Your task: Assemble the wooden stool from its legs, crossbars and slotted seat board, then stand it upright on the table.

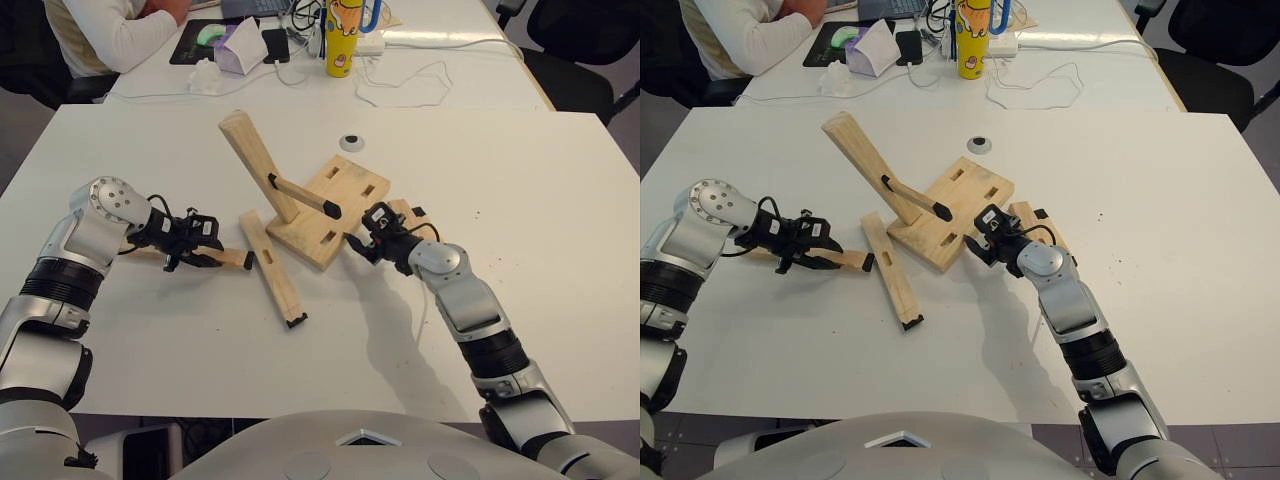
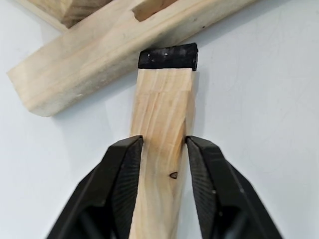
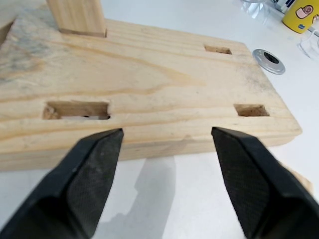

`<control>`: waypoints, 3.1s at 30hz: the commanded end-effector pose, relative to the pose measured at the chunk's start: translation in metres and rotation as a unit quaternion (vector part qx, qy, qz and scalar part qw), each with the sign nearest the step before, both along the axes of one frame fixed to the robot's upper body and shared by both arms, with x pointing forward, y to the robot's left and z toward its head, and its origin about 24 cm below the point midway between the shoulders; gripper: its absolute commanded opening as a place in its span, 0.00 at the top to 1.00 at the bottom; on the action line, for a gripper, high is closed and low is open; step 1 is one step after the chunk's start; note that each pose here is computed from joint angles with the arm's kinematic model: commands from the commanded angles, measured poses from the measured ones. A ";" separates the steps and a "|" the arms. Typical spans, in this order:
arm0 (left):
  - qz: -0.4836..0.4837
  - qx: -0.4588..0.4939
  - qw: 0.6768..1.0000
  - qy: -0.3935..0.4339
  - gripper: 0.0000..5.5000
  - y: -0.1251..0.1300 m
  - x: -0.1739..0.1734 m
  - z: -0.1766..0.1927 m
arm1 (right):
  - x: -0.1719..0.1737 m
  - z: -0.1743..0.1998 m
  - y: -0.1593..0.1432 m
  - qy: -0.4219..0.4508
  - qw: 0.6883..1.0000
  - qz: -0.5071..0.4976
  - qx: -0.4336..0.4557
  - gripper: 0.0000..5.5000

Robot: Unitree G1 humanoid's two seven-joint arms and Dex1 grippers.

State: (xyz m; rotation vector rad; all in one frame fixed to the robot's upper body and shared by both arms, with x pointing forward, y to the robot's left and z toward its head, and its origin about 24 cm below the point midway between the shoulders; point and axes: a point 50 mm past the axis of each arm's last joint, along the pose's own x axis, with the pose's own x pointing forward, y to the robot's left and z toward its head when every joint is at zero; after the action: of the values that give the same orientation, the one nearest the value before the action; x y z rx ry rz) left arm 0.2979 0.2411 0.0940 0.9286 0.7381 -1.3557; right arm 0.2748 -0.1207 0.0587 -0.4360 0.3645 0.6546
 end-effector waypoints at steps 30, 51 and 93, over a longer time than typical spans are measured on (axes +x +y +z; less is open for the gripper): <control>0.047 -0.017 0.998 -0.037 0.05 0.001 0.019 0.007 | 0.000 -0.005 0.001 0.014 1.000 -0.011 0.003 0.40; 0.042 -0.003 0.999 0.000 0.22 -0.001 0.019 -0.014 | -0.003 -0.007 0.004 0.018 1.000 -0.013 0.009 0.40; 0.213 -0.167 0.920 -0.285 0.62 0.042 0.032 0.117 | 0.022 0.020 -0.013 -0.018 0.996 -0.062 0.063 0.40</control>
State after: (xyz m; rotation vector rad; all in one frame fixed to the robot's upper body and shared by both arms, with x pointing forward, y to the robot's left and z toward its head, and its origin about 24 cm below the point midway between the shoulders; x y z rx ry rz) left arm 0.3240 0.2799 0.1692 0.7635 0.3767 -0.8321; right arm 0.2913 -0.1328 0.0709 -0.3050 0.3436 0.5540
